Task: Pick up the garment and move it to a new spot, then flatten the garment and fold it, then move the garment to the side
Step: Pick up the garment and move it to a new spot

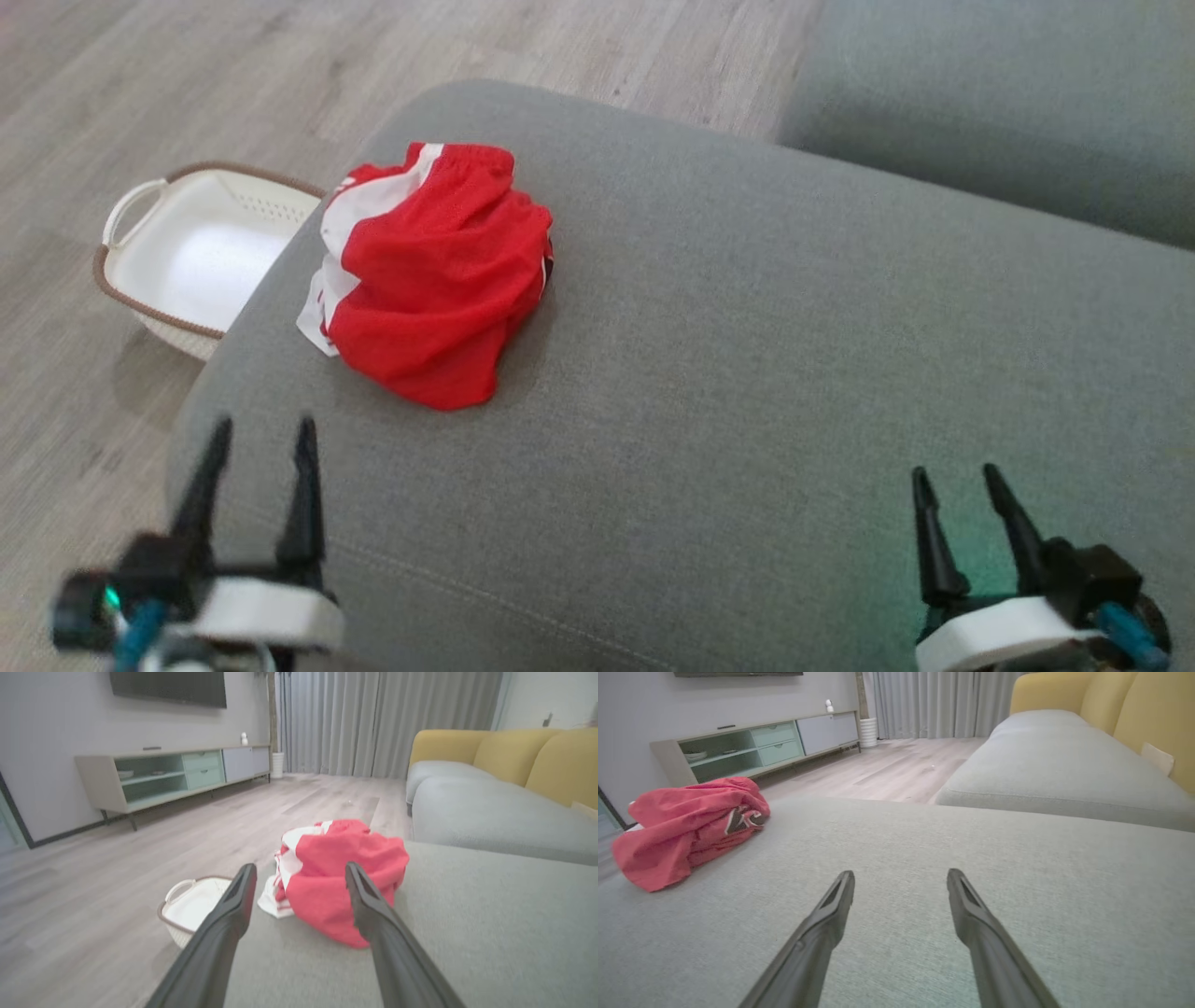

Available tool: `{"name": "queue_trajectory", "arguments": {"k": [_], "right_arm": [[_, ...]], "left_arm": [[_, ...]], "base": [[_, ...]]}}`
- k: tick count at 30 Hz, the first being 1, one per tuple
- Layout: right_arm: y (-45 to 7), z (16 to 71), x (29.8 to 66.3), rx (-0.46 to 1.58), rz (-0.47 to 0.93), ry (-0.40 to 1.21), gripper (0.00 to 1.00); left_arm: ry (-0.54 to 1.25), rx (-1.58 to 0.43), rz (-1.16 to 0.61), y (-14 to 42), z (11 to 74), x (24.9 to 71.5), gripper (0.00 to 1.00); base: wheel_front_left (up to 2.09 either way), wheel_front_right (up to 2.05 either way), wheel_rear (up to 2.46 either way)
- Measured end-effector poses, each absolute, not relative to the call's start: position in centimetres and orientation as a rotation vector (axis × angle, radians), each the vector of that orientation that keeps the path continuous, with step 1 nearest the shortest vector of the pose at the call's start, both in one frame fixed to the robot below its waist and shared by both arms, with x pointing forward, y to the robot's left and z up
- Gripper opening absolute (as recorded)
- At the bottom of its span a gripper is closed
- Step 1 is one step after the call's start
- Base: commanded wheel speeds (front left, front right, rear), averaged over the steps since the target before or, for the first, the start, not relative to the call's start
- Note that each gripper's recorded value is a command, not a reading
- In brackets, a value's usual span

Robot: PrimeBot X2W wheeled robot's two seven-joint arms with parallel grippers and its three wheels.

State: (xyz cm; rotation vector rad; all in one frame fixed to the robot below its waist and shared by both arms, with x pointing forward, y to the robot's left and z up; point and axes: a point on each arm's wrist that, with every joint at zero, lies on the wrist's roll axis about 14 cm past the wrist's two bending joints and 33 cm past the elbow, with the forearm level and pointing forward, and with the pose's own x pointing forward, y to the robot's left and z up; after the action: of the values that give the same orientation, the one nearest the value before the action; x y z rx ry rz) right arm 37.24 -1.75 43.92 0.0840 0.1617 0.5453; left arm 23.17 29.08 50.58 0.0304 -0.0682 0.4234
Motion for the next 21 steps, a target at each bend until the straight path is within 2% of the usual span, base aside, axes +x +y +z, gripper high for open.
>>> {"name": "queue_trajectory", "arguments": {"k": [4, 8, 11, 16, 21], "right_arm": [[-3.3, 42.7, 38.3, 0.065, 0.497, 0.186, 1.0], [-4.4, 41.8, 39.9, 0.048, 0.457, 0.193, 1.0], [-5.5, 40.8, 41.0, 0.026, 0.423, 0.209, 1.0], [-7.7, 38.6, 42.2, -0.021, 0.369, 0.246, 1.0], [-9.3, 36.6, 43.4, -0.044, 0.323, 0.279, 1.0]], "left_arm": [[-0.161, 0.081, 0.372, 30.5, 54.3, 26.6, 1.0], [-0.265, 0.173, 0.282, 31.6, 59.0, 32.4, 1.0], [-0.251, 0.217, 0.214, 31.8, 60.3, 37.7, 1.0], [0.019, 0.17, 0.177, 32.5, 57.2, 45.8, 1.0], [0.354, 0.088, 0.208, 34.4, 50.4, 49.2, 1.0]], "base": [[0.0, 0.0, 0.0], [0.0, 0.0, 0.0], [0.0, 0.0, 0.0], [0.0, 0.0, 0.0], [0.0, 0.0, 0.0]]}}
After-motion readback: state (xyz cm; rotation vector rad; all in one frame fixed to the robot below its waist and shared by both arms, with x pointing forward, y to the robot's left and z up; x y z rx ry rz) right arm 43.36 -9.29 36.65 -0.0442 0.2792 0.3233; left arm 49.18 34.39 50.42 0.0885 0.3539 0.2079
